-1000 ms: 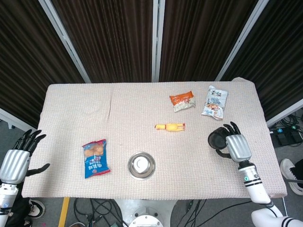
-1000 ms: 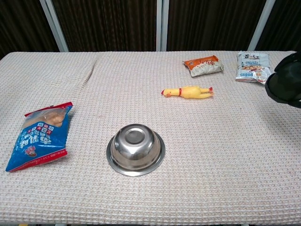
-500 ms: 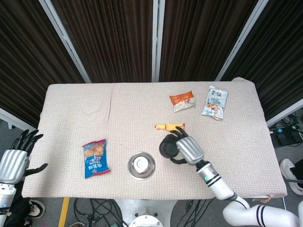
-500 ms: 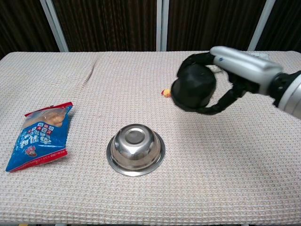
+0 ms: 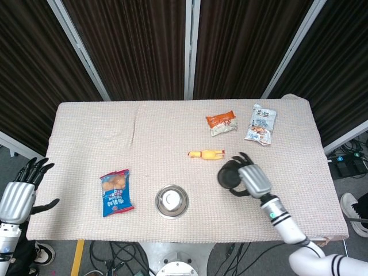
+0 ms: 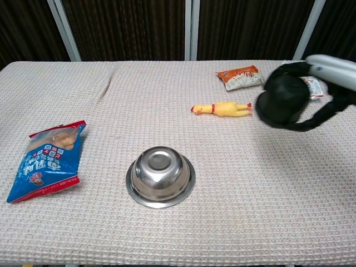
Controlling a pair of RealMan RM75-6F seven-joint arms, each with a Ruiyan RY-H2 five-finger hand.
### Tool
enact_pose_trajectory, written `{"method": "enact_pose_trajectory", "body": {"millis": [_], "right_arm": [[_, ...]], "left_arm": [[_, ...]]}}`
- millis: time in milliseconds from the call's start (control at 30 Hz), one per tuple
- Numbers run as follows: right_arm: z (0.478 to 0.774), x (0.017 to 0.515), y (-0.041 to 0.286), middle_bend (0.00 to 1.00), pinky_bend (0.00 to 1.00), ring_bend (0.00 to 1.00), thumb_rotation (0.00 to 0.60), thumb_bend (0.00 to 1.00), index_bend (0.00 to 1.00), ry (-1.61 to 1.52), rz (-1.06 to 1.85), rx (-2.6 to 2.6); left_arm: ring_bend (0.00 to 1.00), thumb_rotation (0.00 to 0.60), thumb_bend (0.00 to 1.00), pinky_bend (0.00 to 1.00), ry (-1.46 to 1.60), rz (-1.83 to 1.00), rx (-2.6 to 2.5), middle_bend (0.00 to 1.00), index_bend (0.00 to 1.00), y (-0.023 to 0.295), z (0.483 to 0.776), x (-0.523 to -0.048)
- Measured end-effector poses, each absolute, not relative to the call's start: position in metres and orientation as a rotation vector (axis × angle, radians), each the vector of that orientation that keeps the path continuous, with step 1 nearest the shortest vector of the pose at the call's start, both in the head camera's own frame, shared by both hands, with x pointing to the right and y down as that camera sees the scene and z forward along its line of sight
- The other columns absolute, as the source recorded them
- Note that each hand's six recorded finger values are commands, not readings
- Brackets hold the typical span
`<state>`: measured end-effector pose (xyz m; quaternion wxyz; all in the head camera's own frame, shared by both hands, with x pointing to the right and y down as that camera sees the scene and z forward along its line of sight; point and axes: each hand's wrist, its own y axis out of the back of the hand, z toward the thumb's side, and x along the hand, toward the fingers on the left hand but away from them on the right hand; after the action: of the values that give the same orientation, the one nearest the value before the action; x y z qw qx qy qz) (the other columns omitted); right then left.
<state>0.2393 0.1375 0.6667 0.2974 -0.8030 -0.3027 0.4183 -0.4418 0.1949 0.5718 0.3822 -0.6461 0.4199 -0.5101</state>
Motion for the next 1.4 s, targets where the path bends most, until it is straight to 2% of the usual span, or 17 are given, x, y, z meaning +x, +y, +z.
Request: {"method": "enact_pose_trajectory", "body": {"millis": [100, 167, 400, 500, 567, 700, 800, 867, 967, 1100, 1200, 1400], "right_arm": [[0.667, 0.208, 0.143, 0.49, 0.00, 0.13, 0.600, 0.21, 0.40, -0.780, 1.048, -2.154], [0.667, 0.215, 0.141, 0.49, 0.00, 0.13, 0.600, 0.21, 0.40, -0.798, 1.067, -2.131], [0.659, 0.340, 0.123, 0.49, 0.00, 0.13, 0.600, 0.21, 0.40, -0.963, 1.336, -1.927], [0.663, 0.355, 0.129, 0.49, 0.00, 0.13, 0.600, 0.21, 0.40, -0.955, 1.378, -1.928], [0.669, 0.340, 0.132, 0.49, 0.00, 0.13, 0.600, 0.21, 0.40, -0.922, 1.354, -1.966], [0.682, 0.272, 0.141, 0.49, 0.00, 0.13, 0.600, 0.21, 0.40, -0.817, 1.216, -2.088], [0.680, 0.228, 0.146, 0.49, 0.00, 0.13, 0.600, 0.21, 0.40, -0.761, 1.107, -2.134], [0.676, 0.223, 0.145, 0.49, 0.00, 0.13, 0.600, 0.21, 0.40, -0.759, 1.089, -2.122], [0.674, 0.249, 0.140, 0.49, 0.00, 0.13, 0.600, 0.21, 0.40, -0.801, 1.150, -2.073], [0.677, 0.316, 0.133, 0.49, 0.00, 0.13, 0.600, 0.21, 0.40, -0.882, 1.321, -1.970], [0.681, 0.348, 0.136, 0.49, 0.00, 0.13, 0.600, 0.21, 0.40, -0.912, 1.401, -1.936], [0.696, 0.348, 0.145, 0.49, 0.00, 0.13, 0.600, 0.21, 0.40, -0.884, 1.418, -1.969]], "left_arm": [[0.00, 0.600, 0.09, 0.16, 1.072, -1.306, -1.654, 0.08, 0.16, 0.195, 0.573, -0.443], [0.00, 0.600, 0.09, 0.16, 1.069, -1.311, -1.662, 0.08, 0.16, 0.196, 0.575, -0.444], [0.00, 0.600, 0.09, 0.16, 1.065, -1.307, -1.677, 0.08, 0.16, 0.198, 0.580, -0.443], [0.00, 0.600, 0.09, 0.16, 1.062, -1.303, -1.677, 0.08, 0.16, 0.198, 0.580, -0.441], [0.00, 0.600, 0.09, 0.16, 1.060, -1.306, -1.675, 0.08, 0.16, 0.199, 0.580, -0.441], [0.00, 0.600, 0.09, 0.16, 1.064, -1.316, -1.660, 0.08, 0.16, 0.199, 0.577, -0.445], [0.00, 0.600, 0.09, 0.16, 1.068, -1.318, -1.653, 0.08, 0.16, 0.198, 0.575, -0.447], [0.00, 0.600, 0.09, 0.16, 1.070, -1.318, -1.657, 0.08, 0.16, 0.198, 0.576, -0.447], [0.00, 0.600, 0.09, 0.16, 1.066, -1.317, -1.670, 0.08, 0.16, 0.200, 0.579, -0.445], [0.00, 0.600, 0.09, 0.16, 1.063, -1.311, -1.674, 0.08, 0.16, 0.200, 0.580, -0.444], [0.00, 0.600, 0.09, 0.16, 1.068, -1.305, -1.672, 0.08, 0.16, 0.199, 0.579, -0.443], [0.00, 0.600, 0.09, 0.16, 1.060, -1.309, -1.673, 0.08, 0.16, 0.201, 0.579, -0.442]]}}
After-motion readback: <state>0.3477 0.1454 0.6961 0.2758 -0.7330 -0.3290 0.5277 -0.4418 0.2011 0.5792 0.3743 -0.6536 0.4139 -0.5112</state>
